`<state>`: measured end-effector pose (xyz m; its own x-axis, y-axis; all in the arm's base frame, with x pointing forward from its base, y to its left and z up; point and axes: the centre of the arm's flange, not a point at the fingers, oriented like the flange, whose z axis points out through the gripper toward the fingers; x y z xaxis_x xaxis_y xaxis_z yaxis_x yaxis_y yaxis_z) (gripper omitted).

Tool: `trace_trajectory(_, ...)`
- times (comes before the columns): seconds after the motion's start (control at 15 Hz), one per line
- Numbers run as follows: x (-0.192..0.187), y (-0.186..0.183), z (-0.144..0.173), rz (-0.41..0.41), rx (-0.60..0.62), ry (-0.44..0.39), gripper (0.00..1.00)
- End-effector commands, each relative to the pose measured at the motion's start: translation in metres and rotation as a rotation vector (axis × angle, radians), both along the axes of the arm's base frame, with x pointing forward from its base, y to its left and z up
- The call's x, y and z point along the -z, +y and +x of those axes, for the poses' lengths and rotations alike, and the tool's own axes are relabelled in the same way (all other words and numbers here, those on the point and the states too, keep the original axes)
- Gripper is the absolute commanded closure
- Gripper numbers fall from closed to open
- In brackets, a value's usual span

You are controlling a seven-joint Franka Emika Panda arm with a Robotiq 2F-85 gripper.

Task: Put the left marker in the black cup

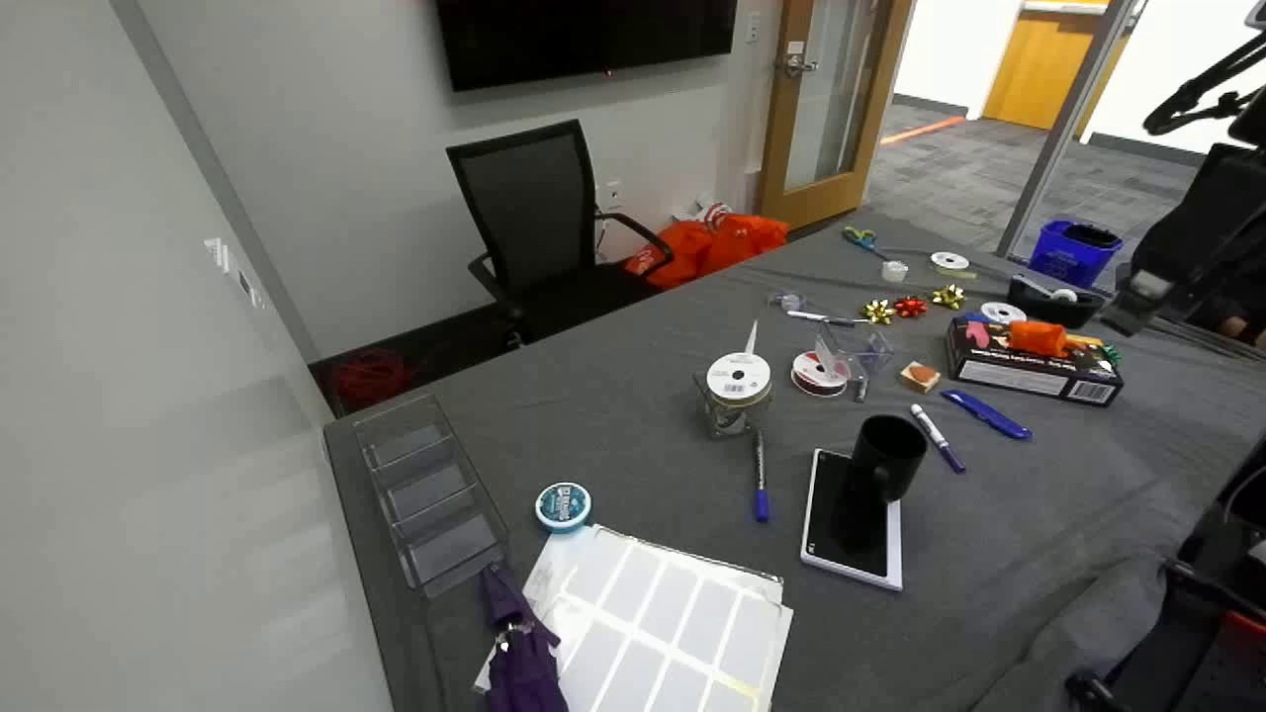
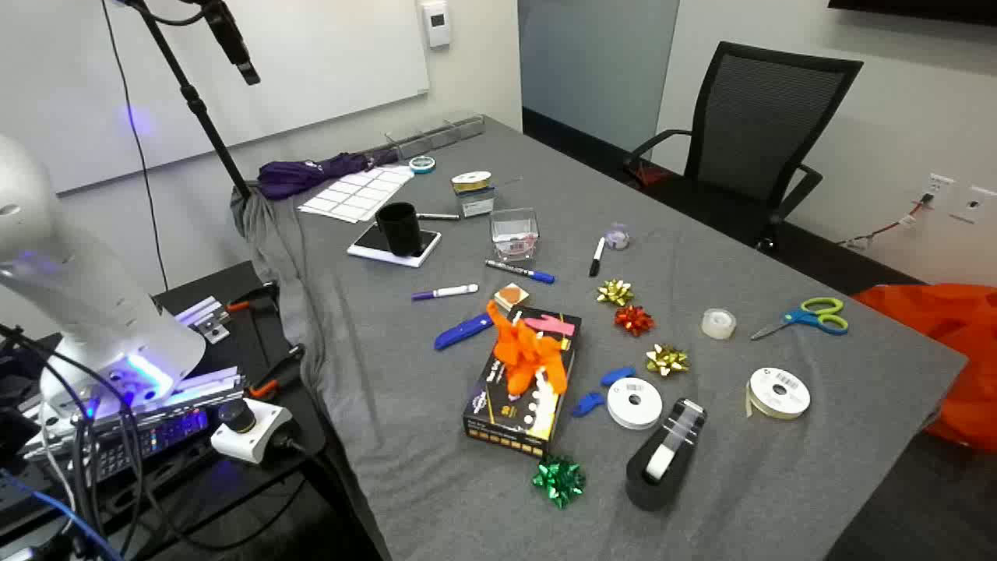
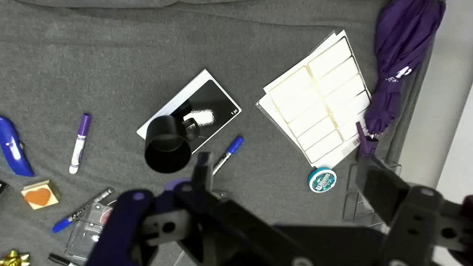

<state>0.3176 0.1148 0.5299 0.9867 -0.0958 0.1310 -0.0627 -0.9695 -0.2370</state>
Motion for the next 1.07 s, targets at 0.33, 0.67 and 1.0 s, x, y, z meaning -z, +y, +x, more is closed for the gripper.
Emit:
trace_trajectory(0.33, 0.0, 0.0, 0.0, 0.0, 0.0, 0.0, 0.0)
trace_trajectory(0.67, 0.006, 0.01, 0.015, 0.01, 0.04, 0.009, 0.0)
trace_trajectory(1.0, 0.017, 0.055, 0.083, 0.052, 0.268, -0.013, 0.0)
